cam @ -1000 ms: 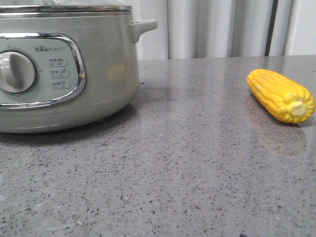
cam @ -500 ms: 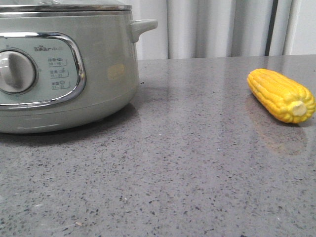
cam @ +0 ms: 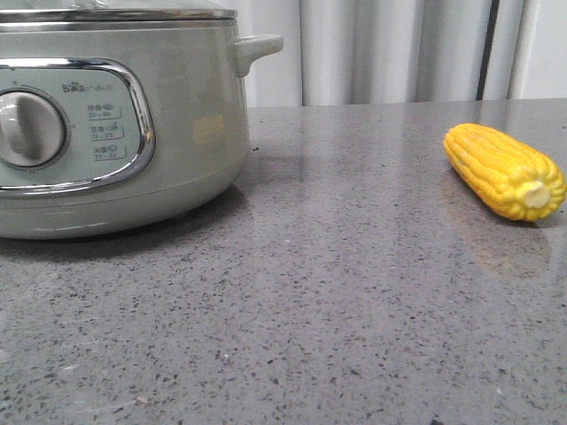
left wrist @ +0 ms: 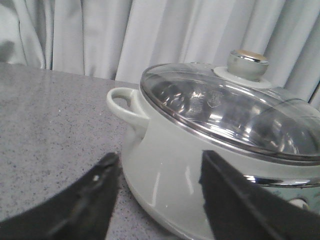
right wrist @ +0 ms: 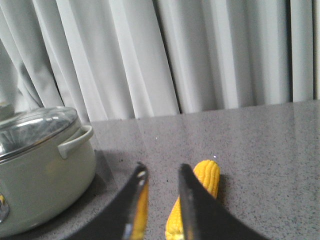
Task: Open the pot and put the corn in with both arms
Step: 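Grasp the glass lid's gold knob with the left gripper, then lift the glass lid off the pot with the left gripper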
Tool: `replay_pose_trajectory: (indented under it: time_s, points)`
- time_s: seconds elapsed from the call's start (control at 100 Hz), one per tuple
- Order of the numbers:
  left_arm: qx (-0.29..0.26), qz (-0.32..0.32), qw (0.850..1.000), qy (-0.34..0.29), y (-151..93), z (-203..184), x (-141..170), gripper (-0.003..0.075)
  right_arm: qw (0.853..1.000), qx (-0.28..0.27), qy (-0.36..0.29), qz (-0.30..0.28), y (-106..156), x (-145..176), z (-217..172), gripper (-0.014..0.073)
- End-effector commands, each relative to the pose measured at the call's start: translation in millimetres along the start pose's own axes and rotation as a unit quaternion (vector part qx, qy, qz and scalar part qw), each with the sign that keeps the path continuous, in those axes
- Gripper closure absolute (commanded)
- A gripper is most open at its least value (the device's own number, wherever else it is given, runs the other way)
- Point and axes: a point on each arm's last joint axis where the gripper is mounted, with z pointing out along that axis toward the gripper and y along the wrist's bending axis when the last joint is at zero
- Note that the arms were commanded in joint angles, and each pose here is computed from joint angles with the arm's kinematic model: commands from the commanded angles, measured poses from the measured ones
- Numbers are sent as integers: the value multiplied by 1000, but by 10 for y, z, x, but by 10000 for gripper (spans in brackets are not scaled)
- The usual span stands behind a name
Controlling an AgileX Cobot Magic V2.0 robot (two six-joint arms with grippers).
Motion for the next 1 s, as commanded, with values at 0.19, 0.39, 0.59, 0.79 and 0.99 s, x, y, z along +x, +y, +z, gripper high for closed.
replay_pose_trajectory:
  time_s: [0.19,0.39,0.59,0.79,0.99]
  points:
    - [5,102,995,-16,-115,309,-609,248,999,11,43,-14,58,-446,352,85]
    - [65,107,992,10,-311,653,-826,221,998,14,61,-16,59,-505,521,79]
    - [103,109,989,1,-540,1083,-935,215,997,18,64,-30,49,-497,542,81]
    - [98,107,989,-22,-657,1520,-869,214,997,19,66,-34,46,-494,541,81]
    - [90,107,990,-3,-704,1838,-736,216,997,20,66,-35,46,-494,541,82]
